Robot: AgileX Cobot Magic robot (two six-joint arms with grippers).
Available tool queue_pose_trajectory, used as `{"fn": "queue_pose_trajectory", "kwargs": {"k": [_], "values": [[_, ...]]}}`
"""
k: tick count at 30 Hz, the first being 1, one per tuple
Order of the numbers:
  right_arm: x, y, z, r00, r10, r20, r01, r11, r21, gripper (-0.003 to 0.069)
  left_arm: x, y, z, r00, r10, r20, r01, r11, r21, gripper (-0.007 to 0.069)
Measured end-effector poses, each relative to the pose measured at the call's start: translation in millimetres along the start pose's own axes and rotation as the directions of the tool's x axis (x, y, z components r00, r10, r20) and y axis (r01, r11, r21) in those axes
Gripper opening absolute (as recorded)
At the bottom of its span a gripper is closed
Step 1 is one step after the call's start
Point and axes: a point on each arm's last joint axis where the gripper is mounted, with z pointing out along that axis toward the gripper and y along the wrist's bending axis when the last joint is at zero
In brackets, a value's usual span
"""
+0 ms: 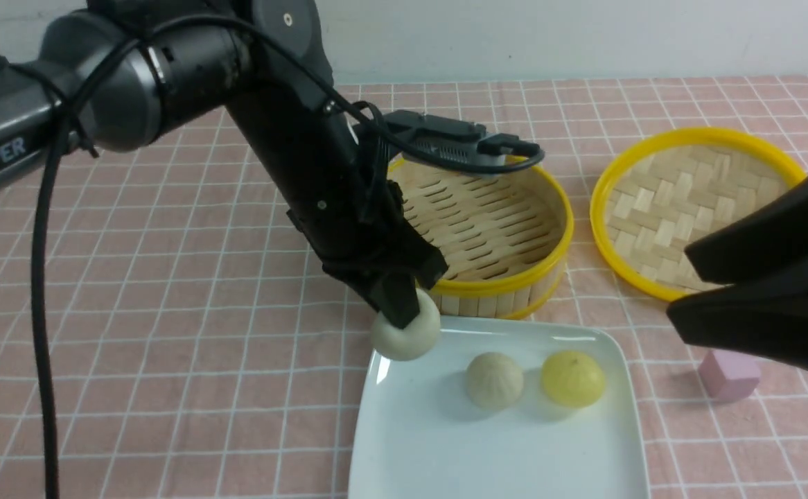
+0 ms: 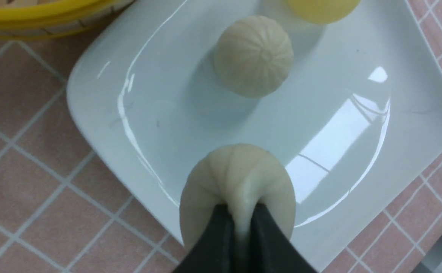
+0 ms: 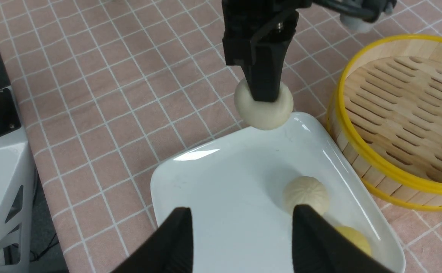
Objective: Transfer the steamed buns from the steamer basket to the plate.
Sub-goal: Use the left arm to put the steamed stuffed bun into the plate
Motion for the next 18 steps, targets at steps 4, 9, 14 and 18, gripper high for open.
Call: {"fn": "queue_pose_trajectory", "kwargs": {"k": [4,9,14,18], "values": [[0.4,0.4,0.0,1.0,0.0,-0.005,0.0,1.0,-0.004,0.0369,-2.0,5.5,14.3,1.0,-0.006,-0.029,0.007,1.0,0.011,0.0033],[0.5,0.4,0.0,1.0,0.0,-0.005,0.0,1.0,-0.004,0.0369,-3.6,17.7,44.3,0.995,-0.025,-0.096,0.027,0.999,0.02,0.0033],[0.6,0.3,0.0,1.0,-0.001,-0.006,0.001,1.0,-0.003,0.0369,-4.8,25.8,65.4,0.992,-0.004,-0.126,0.008,0.999,0.032,0.0033],[0.7,0.3,0.0,1.0,-0.001,-0.007,0.001,1.0,-0.004,0.0369,-8.3,28.4,68.5,0.996,-0.004,-0.092,0.005,1.0,0.015,0.0033]]}}
